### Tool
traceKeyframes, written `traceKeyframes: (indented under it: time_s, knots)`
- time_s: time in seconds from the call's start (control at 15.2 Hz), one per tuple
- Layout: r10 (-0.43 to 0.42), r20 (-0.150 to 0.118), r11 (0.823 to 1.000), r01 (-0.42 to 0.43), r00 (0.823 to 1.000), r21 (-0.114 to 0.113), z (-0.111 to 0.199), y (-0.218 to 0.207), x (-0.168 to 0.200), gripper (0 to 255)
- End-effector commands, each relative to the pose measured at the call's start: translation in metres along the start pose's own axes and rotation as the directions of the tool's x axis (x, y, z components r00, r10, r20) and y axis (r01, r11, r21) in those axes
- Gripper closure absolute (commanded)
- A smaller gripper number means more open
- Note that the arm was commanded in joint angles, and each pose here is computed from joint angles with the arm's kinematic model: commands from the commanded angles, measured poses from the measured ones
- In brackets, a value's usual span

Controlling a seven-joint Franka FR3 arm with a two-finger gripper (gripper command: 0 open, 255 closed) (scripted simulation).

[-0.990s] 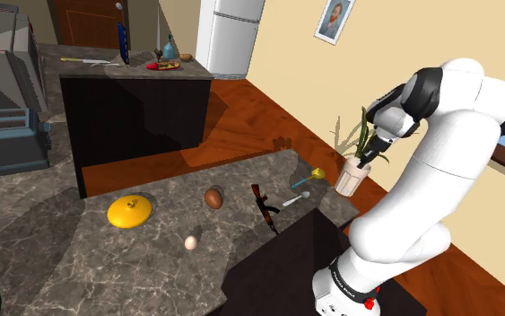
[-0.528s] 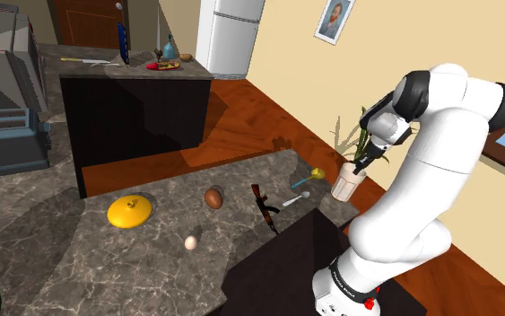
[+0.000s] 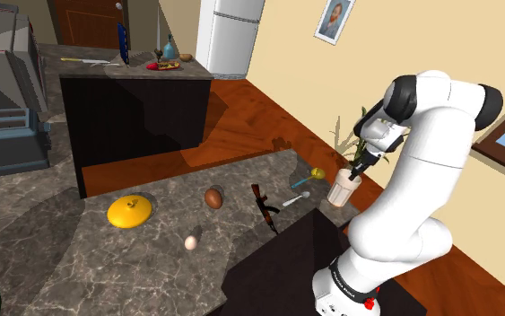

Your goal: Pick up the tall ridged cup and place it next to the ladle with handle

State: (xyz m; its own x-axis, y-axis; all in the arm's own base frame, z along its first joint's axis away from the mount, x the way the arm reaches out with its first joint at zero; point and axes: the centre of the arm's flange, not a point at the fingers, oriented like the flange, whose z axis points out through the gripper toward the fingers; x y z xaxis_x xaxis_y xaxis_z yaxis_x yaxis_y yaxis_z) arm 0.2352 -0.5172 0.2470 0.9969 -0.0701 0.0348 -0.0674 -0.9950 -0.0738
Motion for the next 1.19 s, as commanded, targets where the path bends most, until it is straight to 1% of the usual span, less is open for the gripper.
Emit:
traceKeyframes:
  time_s: [0.0,0.73,1.12]
  knots:
    - [0.0,-0.001,1.0,0.0,1.0,-0.001,0.011,0.001,0.0,255]
    - [0.0,-0.001,1.0,0.0,1.0,-0.001,0.067,0.005,-0.002,255]
    - [0.0,-0.001,1.0,0.0,1.0,-0.001,0.067,0.005,-0.002,255]
